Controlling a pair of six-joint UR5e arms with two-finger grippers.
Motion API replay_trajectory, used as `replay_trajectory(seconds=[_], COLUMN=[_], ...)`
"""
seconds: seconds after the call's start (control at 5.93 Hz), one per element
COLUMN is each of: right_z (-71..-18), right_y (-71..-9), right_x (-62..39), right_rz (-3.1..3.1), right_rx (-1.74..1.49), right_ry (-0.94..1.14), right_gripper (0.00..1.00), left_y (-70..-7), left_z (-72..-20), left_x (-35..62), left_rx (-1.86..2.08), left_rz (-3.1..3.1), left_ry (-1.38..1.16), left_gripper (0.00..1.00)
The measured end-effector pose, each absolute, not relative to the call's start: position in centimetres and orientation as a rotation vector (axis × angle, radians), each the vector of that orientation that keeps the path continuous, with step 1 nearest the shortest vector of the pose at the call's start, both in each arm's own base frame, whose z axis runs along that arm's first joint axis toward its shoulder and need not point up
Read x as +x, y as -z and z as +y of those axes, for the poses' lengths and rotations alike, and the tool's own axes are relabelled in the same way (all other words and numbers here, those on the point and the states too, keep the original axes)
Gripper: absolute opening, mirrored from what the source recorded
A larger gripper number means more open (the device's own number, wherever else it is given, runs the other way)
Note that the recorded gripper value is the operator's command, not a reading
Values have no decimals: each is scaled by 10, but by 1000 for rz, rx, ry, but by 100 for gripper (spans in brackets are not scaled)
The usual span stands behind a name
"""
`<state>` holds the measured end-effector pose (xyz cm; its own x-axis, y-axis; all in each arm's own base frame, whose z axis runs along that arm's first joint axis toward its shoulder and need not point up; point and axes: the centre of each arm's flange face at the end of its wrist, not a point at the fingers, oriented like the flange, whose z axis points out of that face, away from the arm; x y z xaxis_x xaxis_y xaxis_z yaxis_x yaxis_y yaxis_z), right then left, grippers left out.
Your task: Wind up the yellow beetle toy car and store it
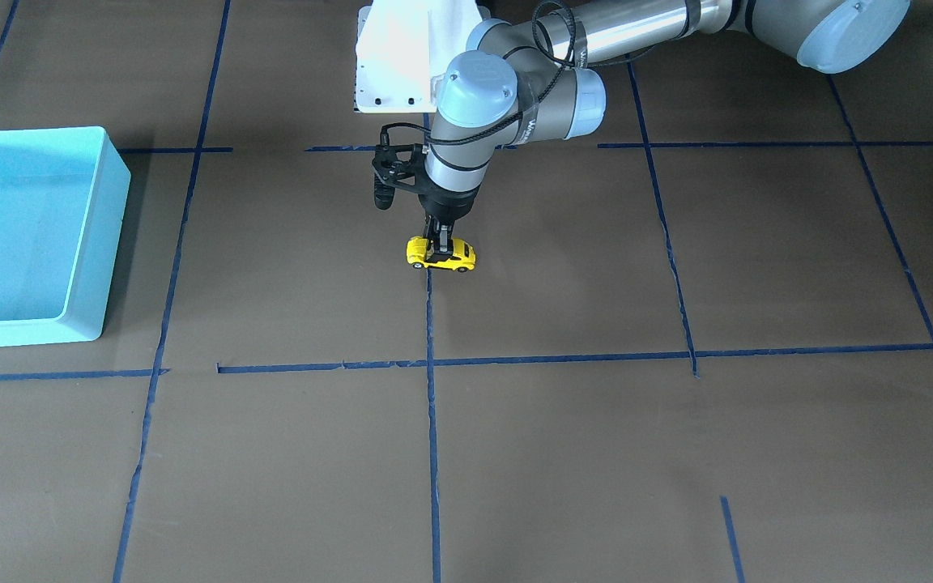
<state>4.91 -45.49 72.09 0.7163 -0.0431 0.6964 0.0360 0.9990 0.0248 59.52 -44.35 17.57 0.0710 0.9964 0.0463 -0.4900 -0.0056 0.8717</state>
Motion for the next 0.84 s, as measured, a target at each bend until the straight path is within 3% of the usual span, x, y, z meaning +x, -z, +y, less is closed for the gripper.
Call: replay_trajectory(seconds=[0.84], right_z=[-449], right_y=[-726], right_x=[50], right_rz=[-760], right_rx=[0], right_ry=[40], right_gripper=[100], left_y=[-208], left_z=[-447], left_x=[575], left_rx=[931], left_rz=[983], left_ry=[-1399], left_gripper=[0])
